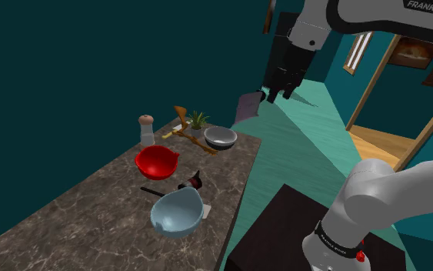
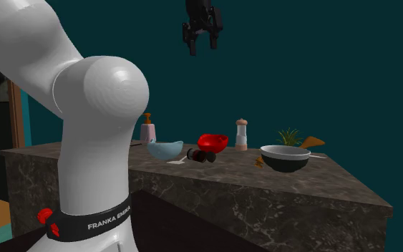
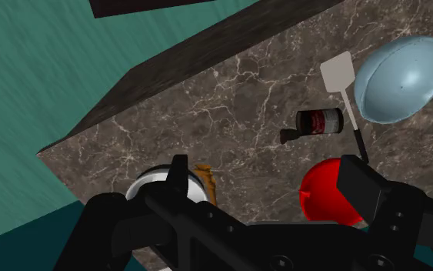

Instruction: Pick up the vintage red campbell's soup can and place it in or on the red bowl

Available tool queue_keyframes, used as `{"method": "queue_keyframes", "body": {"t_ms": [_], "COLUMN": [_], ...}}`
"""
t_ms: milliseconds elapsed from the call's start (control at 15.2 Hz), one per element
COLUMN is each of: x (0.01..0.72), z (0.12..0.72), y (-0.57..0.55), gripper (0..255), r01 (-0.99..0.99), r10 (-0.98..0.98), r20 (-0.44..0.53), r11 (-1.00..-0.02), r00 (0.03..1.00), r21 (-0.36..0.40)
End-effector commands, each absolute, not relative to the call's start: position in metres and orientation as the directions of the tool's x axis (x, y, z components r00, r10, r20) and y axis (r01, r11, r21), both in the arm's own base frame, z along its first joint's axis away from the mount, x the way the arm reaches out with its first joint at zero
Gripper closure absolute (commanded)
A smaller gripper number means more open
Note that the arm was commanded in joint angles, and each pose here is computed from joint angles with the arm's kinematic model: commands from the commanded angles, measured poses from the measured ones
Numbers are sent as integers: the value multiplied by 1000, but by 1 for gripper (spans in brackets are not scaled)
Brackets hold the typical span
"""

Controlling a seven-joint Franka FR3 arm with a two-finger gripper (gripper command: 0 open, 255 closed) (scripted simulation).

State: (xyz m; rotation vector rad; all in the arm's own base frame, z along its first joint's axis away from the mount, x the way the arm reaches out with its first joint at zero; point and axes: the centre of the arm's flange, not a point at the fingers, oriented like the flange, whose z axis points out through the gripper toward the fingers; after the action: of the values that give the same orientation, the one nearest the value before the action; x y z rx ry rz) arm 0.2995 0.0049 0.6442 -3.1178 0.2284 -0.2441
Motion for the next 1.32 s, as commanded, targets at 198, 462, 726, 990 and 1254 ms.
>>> {"method": "queue_keyframes", "body": {"t_ms": [198,462,726,990,1254], "x": [310,327,348,373,400], "z": [614,572,531,488,446], "y": [32,66,97,124,148], "gripper": [0,0,0,0,0], "r01": [-235,-353,-465,-571,-667], "r10": [-233,-348,-457,-559,-652], "r20": [154,154,156,160,166], "r11": [-972,-936,-885,-820,-743], "r00": [960,925,876,814,740], "r21": [-6,9,24,38,52]}}
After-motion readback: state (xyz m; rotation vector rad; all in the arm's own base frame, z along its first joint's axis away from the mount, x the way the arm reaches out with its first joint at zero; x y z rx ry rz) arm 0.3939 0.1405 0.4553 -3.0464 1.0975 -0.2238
